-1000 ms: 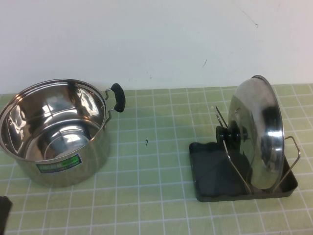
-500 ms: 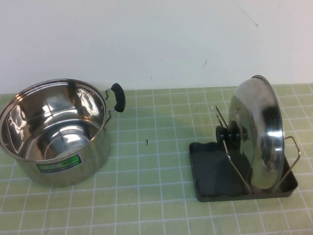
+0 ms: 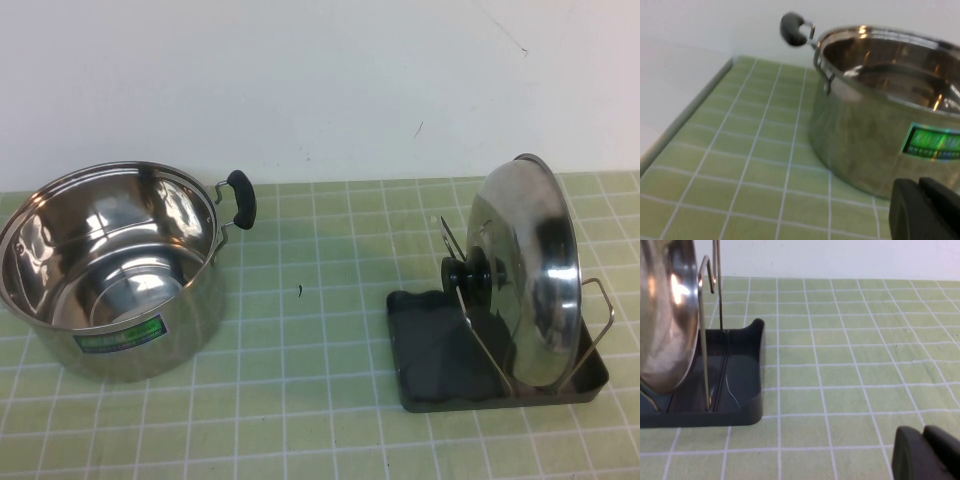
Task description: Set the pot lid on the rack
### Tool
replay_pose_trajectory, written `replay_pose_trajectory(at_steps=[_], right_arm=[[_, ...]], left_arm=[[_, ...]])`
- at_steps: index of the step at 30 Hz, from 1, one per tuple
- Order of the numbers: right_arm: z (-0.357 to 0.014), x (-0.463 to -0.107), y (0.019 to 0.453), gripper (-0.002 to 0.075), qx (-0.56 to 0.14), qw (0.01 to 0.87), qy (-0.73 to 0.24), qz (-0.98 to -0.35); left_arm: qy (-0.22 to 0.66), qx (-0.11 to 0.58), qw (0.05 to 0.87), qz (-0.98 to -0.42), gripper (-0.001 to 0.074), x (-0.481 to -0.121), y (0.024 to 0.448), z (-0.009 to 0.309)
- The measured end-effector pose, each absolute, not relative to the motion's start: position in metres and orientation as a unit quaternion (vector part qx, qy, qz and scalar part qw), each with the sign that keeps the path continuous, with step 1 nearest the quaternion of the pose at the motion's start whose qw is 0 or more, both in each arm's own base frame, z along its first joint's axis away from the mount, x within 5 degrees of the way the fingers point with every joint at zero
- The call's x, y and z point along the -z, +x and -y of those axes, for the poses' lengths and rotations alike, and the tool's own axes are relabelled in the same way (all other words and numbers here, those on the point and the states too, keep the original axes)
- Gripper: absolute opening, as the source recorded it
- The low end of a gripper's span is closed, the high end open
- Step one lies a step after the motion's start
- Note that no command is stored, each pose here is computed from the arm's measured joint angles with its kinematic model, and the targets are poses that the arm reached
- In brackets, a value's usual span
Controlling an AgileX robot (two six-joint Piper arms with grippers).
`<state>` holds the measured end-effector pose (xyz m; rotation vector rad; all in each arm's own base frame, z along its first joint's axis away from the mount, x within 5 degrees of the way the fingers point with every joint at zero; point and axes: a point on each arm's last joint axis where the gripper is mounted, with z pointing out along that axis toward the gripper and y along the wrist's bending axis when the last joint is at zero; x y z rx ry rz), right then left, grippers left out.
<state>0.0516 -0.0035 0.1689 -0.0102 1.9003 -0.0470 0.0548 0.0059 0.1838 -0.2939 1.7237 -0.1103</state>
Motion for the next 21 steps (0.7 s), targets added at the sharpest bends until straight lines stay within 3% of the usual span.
replay_pose_trajectory(at_steps=[4, 21], right_arm=[[0.0035, -0.1689, 0.0516, 0.0030, 0.020, 0.581, -0.004, -0.813], [0.0035, -0.1688, 0.0515, 0.0030, 0.020, 0.581, -0.004, -0.814]], left_arm=[[-0.129, 0.062, 0.624, -0.768, -0.0001, -0.1802, 0.0541, -0.0036], [0.024, 0.006, 0.611, -0.791, -0.0001, -0.1770, 0.0532, 0.0034]])
